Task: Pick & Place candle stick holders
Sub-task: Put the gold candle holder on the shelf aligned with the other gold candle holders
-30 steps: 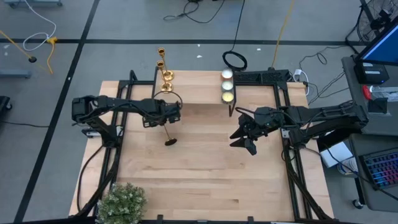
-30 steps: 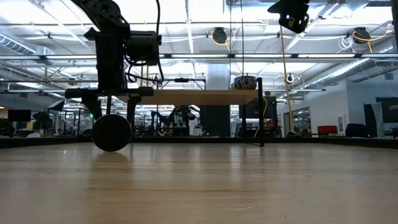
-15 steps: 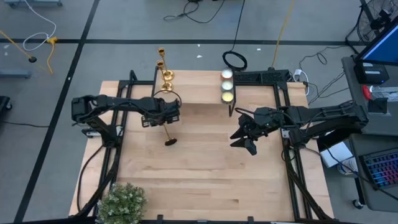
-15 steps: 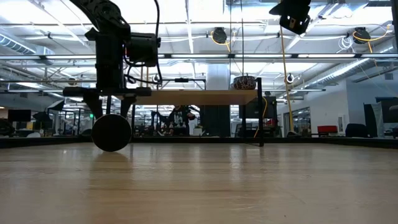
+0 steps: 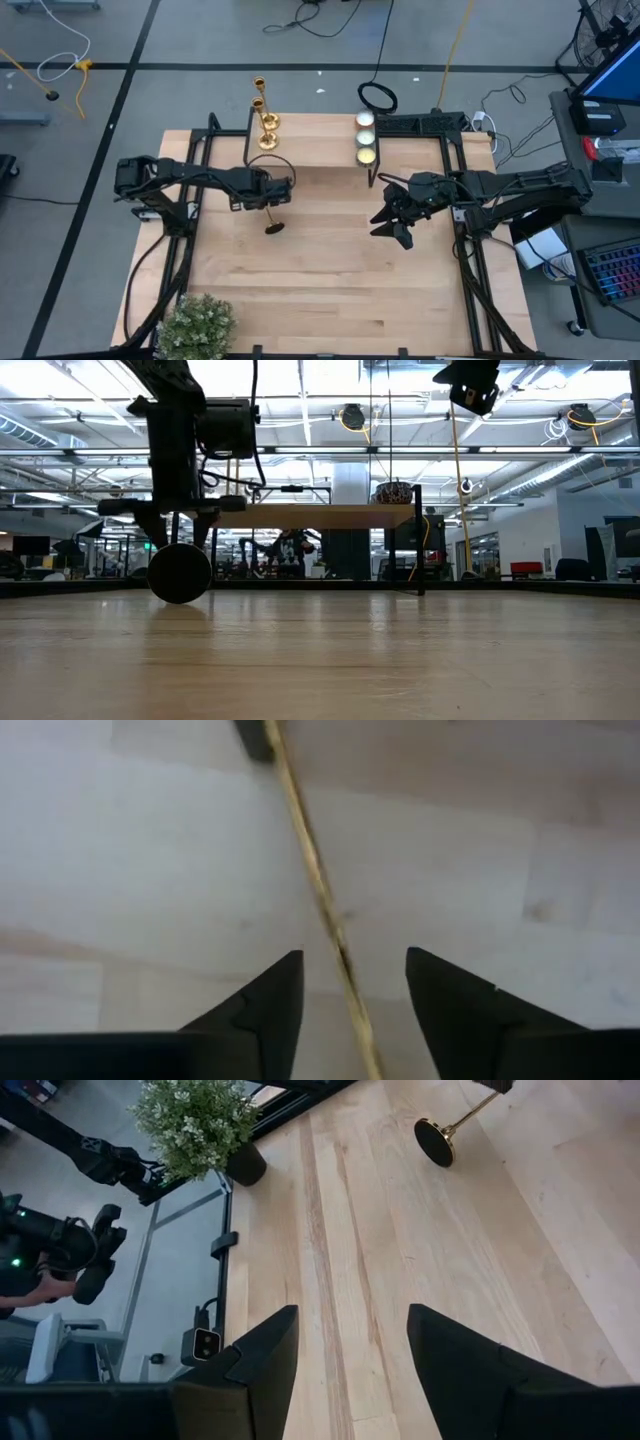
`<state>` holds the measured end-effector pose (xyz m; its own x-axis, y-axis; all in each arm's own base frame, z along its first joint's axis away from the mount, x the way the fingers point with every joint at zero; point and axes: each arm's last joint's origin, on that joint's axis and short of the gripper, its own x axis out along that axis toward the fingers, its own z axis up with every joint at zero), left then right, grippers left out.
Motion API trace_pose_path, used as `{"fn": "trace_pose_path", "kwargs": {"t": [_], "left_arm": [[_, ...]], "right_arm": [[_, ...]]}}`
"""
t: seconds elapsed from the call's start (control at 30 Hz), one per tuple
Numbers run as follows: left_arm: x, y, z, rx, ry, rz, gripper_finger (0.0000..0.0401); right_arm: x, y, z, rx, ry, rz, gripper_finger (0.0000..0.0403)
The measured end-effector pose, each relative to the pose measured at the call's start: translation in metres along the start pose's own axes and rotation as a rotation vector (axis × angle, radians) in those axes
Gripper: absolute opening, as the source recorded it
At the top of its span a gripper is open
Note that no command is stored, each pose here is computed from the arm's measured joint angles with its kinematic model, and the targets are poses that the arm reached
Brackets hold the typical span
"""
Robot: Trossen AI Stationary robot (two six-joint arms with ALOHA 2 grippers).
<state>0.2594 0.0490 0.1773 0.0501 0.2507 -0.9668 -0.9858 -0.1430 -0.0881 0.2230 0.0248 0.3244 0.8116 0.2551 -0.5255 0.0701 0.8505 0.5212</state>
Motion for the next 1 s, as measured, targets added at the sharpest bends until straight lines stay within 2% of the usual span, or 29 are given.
{"fn": "trace_pose_path", "kwargs": {"t": [0.23, 0.4, 0.67, 0.83, 1.0], "left_arm": [[-0.002, 0.000, -0.011, 0.007, 0.010, -0.005, 0.0252], [-0.003, -0.001, -0.020, -0.002, 0.027, -0.015, 0.0274], [-0.003, -0.002, -0.027, -0.005, 0.023, -0.025, 0.0240], [0.010, -0.009, -0.036, 0.015, 0.062, -0.018, 0.0217], [0.025, -0.017, -0.051, 0.025, 0.095, -0.022, 0.0212]], "right_arm": [[0.000, 0.000, 0.000, 0.012, 0.000, 0.000, 0.0185], [0.000, 0.000, 0.000, 0.012, -0.003, 0.002, 0.0184], [0.000, 0.000, 0.000, 0.020, -0.002, 0.002, 0.0183], [0.000, 0.000, 0.000, 0.020, -0.003, 0.002, 0.0182], [0.000, 0.000, 0.000, 0.025, -0.001, 0.001, 0.0182]]}}
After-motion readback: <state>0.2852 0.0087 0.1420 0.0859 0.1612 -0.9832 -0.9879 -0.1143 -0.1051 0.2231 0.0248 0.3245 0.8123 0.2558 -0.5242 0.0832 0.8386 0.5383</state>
